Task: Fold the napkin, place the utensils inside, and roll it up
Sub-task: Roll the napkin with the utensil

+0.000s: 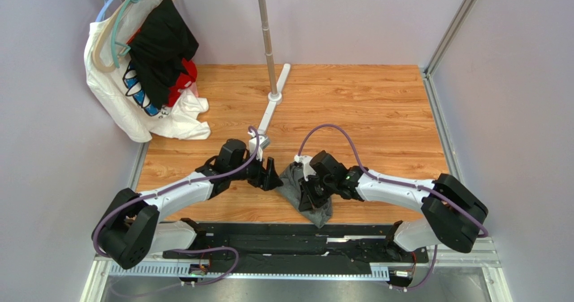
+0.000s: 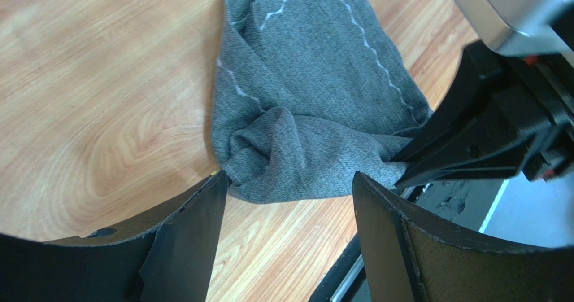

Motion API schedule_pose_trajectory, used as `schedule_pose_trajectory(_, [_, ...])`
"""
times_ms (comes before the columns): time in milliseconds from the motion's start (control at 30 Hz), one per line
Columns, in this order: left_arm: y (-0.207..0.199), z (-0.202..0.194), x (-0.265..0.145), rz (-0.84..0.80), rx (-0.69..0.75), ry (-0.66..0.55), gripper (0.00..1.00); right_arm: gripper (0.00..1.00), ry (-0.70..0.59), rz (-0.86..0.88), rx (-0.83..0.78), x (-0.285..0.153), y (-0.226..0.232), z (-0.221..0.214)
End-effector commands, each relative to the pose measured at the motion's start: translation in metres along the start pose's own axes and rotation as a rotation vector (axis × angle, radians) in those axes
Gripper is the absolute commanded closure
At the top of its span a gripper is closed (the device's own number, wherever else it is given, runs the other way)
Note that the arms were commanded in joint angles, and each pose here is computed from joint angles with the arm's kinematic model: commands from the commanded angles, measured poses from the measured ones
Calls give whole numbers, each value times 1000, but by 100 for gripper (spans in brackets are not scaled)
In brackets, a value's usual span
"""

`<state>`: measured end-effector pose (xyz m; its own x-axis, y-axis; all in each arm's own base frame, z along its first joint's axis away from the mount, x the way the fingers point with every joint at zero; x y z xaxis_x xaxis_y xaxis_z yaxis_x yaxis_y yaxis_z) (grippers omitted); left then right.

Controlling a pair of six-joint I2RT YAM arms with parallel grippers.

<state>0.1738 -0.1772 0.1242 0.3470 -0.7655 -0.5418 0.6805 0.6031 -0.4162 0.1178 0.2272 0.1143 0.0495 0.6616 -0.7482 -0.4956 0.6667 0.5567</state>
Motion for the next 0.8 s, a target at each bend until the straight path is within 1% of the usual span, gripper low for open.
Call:
schedule_pose_trajectory(0, [-6,8,1,-76,55,-67,25,100,13,129,-19,2,1,6])
schedule_pose_trajectory(300, [-2,1,12,-107,38,-46,29,100,27,182,32,7,-18,12])
schedule_pose_trajectory(533, [1,4,23,-123,32,-53,32,100,43,203,83,11,-35,9])
schedule_pose_trajectory(567, [2,3,25,-128,29,-48,33,100,43,205,90,11,-37,9])
schedule_pose_trajectory(600, [2,4,26,-132,27,-52,37,100,46,206,97,13,-39,9])
schedule_pose_trajectory(667, [2,4,29,-147,22,-53,41,100,43,219,112,12,-43,9])
schedule_pose_trajectory(767, [3,3,32,-162,20,-49,44,100,44,231,135,13,-50,8])
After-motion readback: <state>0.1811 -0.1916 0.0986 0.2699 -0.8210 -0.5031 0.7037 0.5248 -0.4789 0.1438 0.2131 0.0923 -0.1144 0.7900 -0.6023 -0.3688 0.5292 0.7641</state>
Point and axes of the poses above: each gripper's point midway between its finger pads, its own x axis out along the fingers, its own y axis along the line the jaws close on, z = x × y, the point moved 9 cm from there along -x, back along the fingers, and after that the axes turned 8 degrees about x, right-handed, at the moved point
